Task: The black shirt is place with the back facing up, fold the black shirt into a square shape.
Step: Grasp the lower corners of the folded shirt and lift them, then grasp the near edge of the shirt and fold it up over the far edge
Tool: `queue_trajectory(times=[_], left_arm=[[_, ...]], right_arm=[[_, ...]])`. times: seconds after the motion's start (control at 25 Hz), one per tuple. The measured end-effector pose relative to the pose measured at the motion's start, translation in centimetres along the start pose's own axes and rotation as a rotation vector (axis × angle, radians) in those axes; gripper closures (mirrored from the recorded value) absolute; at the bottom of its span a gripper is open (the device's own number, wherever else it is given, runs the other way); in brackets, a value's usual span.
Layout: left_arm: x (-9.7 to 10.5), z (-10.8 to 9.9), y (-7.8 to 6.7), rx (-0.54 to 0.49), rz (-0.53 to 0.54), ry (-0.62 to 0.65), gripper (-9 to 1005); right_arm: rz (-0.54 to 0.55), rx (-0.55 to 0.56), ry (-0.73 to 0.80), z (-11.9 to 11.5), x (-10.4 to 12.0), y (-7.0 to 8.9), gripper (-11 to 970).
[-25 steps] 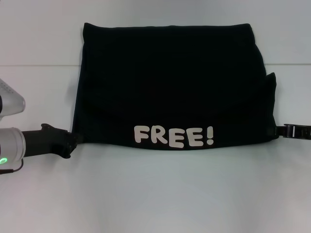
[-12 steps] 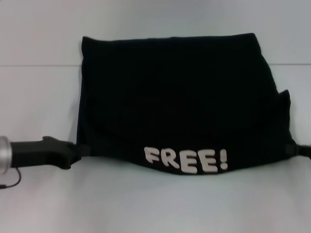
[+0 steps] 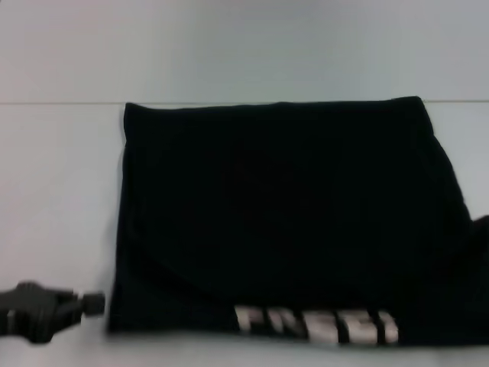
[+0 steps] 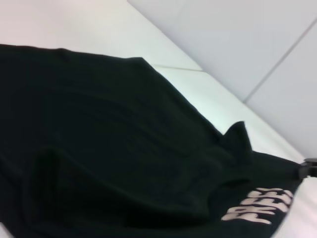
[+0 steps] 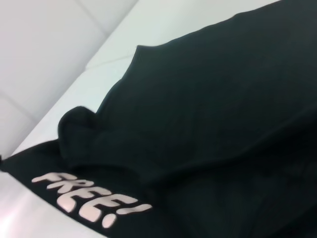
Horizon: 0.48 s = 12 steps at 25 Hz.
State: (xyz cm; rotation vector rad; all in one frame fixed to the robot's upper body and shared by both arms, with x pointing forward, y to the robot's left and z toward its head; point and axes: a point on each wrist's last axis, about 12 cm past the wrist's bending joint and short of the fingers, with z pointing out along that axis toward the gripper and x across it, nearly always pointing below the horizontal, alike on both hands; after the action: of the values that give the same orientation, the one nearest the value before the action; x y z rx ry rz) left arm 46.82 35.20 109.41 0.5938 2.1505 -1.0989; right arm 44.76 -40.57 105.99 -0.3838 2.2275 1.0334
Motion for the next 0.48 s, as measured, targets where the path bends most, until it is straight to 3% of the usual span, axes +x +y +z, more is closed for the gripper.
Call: queue_trajectory(times=[0.2,0.48], left_arm=[[2.2,-0.9,-1.5,0.082,-0.029,0.025,996],[3.7,-0.6,-1.8,0.091,-0.063,0.064,996]], right_arm=[[-0.023,-0.05,-0.019,-2.6,2.7,1.1,895],[-0.017,-0.058,-0.04,-4.2,4.5,1.9,895]])
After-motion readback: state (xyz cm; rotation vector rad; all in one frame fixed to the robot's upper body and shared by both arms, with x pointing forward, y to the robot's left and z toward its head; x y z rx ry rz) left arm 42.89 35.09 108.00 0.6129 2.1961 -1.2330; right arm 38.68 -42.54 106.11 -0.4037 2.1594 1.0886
